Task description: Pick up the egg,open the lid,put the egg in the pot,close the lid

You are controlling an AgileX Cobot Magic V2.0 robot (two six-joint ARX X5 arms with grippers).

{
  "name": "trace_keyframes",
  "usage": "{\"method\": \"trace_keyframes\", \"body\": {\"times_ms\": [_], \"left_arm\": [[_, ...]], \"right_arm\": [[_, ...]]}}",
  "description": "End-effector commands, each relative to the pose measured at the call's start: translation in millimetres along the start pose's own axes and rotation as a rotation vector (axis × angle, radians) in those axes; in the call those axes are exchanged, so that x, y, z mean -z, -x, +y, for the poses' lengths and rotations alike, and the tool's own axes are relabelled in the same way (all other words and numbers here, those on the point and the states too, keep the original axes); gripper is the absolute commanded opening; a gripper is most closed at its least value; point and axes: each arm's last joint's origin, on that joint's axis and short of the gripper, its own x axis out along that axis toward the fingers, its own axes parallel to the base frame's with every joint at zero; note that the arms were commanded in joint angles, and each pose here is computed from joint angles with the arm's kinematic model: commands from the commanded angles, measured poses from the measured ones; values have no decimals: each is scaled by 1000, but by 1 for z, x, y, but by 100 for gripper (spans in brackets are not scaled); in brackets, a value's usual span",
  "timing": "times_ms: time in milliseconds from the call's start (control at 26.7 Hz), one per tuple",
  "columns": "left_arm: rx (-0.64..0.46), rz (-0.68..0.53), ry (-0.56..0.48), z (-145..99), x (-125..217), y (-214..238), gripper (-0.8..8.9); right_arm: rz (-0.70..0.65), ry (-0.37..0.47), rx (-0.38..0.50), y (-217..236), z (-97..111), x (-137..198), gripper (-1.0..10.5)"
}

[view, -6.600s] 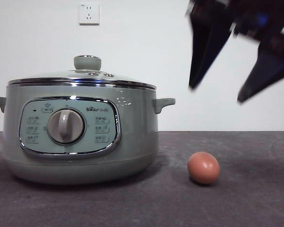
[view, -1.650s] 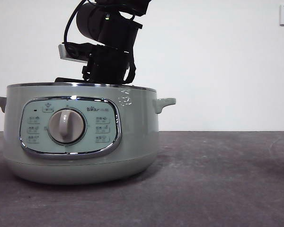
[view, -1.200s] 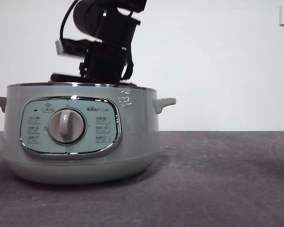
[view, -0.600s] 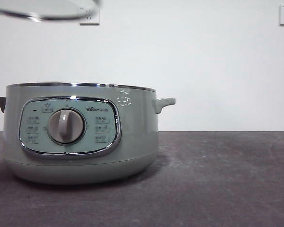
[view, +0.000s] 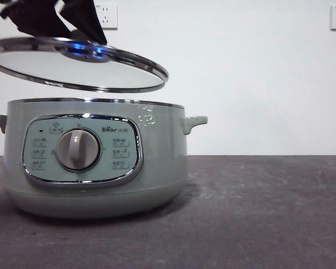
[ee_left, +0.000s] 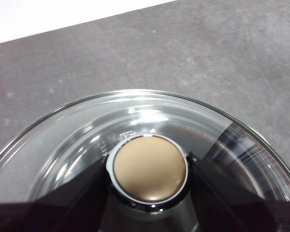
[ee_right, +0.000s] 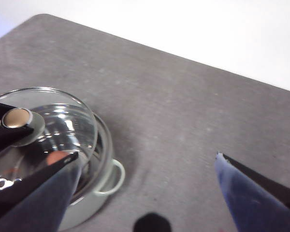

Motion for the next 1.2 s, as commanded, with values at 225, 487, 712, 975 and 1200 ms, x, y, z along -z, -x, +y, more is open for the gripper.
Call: {"method": "trace_keyframes", "body": {"times_ms": [225,487,712,975,1200], "left_arm": [[24,-28,5,-8,-3,-18,-9],[22,25,6,-9,5,-34,-9],[21,53,11,-9,9,-38,-9],[16,137,12,-9,17,-37,-9],[17,153,12,-9,18,-37,26]], "right_arm": [[24,-15,64,5,-4,5,468],[31,-16,64,6,-4,5,468],[33,-16,65,6,-4,6,468],[36,-15,65,6,-4,6,468],[36,-22,65,6,-4,6,468]]}}
